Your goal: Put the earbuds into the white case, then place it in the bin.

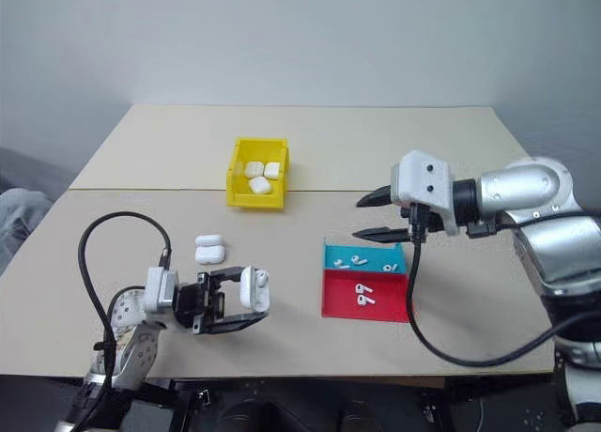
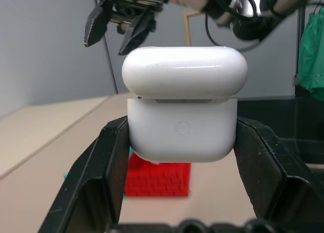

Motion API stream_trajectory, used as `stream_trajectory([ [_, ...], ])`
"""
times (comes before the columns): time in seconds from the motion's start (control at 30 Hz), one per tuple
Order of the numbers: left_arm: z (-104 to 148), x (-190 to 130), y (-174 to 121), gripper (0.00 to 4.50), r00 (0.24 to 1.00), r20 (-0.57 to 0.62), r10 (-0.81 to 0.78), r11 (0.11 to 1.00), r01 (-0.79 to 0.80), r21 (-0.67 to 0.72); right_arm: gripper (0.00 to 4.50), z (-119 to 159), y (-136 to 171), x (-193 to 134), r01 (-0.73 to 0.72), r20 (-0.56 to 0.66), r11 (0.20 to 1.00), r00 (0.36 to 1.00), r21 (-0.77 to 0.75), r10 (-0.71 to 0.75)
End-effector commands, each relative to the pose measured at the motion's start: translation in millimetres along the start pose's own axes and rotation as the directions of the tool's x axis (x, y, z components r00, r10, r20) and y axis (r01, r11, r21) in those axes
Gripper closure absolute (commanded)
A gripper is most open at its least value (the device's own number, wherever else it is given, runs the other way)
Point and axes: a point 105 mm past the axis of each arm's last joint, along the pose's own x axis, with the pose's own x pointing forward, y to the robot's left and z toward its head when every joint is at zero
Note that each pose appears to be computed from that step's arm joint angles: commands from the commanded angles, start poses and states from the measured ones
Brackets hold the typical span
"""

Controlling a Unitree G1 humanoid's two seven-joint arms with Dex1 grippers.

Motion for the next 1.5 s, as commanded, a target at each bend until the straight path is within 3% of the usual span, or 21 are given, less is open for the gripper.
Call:
stream_trajectory([
  [0.03,10.4,3.8,-1.0,1.68,1.0,0.023,0.018,0.998,-0.019,0.067,1.83,-15.1,-9.9,14.5,-0.057,-0.163,0.993,0.986,-0.105,0.039],
  [0.13,8.4,6.1,-4.3,1.68,0.999,0.02,0.026,0.997,-0.027,0.073,1.83,-23.1,-12.0,33.1,-0.155,-0.263,0.966,0.96,-0.208,0.098],
  [0.33,8.3,6.9,-8.0,1.68,0.998,0.025,0.056,0.995,-0.058,0.081,1.83,-28.6,-9.4,50.7,-0.325,-0.341,0.892,0.916,-0.316,0.213],
  [0.7,5.5,2.2,-11.0,1.68,0.994,0.008,0.105,0.99,-0.105,0.094,1.83,-43.4,-9.3,84.0,-0.458,-0.412,0.832,0.855,-0.313,0.316],
  [0.9,5.1,0.0,-8.0,1.68,0.993,-0.009,0.117,0.986,-0.115,0.117,1.83,-54.3,-4.7,93.3,-0.503,-0.452,0.808,0.824,-0.308,0.34],
  [1.5,8.6,1.0,-7.2,1.68,0.992,-0.031,0.12,0.986,-0.115,0.122,1.83,-59.8,0.4,102.1,-0.518,-0.449,0.812,0.813,-0.269,0.37],
])
